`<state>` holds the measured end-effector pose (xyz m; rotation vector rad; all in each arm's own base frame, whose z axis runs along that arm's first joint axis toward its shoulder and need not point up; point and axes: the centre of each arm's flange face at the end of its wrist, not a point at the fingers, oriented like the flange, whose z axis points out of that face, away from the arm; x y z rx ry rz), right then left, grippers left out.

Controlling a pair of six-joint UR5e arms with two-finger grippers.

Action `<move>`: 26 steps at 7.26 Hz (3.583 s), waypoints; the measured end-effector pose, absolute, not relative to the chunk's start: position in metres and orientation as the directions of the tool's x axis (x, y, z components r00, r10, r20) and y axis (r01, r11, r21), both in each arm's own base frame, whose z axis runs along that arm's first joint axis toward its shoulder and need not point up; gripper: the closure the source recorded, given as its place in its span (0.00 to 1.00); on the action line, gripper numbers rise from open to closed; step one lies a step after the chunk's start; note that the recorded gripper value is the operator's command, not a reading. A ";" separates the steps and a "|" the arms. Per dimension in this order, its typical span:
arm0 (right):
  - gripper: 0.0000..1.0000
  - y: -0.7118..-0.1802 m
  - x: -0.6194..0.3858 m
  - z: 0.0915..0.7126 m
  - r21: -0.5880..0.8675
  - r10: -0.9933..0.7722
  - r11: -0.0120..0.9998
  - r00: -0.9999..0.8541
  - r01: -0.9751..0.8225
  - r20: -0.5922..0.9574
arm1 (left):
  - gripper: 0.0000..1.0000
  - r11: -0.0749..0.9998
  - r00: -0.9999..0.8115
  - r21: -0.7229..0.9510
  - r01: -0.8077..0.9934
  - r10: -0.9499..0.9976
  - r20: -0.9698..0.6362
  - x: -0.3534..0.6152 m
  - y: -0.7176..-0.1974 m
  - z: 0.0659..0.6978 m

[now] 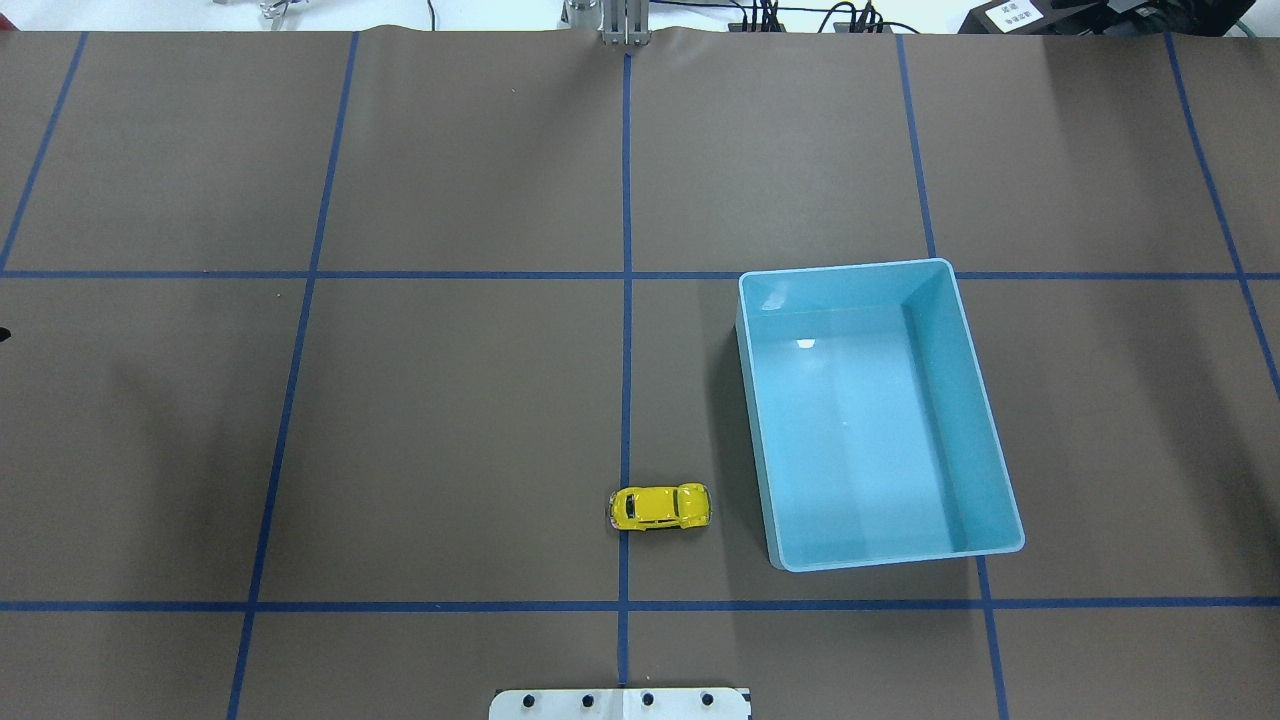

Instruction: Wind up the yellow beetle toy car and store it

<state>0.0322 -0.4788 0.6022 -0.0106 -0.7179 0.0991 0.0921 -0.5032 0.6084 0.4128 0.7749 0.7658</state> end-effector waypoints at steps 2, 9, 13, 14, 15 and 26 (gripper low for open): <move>0.00 -0.480 0.032 0.602 -0.042 0.094 0.995 0.750 -0.087 0.655 | 0.00 0.826 0.562 0.441 -0.351 0.563 -0.606 0.021 -0.506 0.623; 0.00 -0.508 0.027 0.575 -0.002 0.066 0.996 0.753 -0.086 0.655 | 0.00 0.996 0.667 0.087 -0.024 0.080 -0.740 -0.059 -0.471 0.652; 0.00 -0.540 -0.039 0.416 0.042 0.016 0.998 0.772 -0.055 0.636 | 0.00 0.999 0.670 0.039 0.029 0.010 -0.743 -0.082 -0.443 0.674; 0.00 -0.529 -0.070 0.368 0.067 -0.006 0.997 0.772 -0.048 0.635 | 0.00 0.999 0.671 0.037 0.030 0.007 -0.742 -0.082 -0.442 0.675; 0.00 -0.514 -0.100 0.326 0.121 -0.068 0.992 0.759 -0.015 0.648 | 0.00 0.999 0.672 0.034 0.030 0.005 -0.740 -0.082 -0.442 0.678; 0.00 -0.372 -0.404 0.173 0.808 -0.965 0.255 0.192 0.532 0.179 | 0.00 0.999 0.676 0.017 0.032 -0.009 -0.737 -0.083 -0.440 0.685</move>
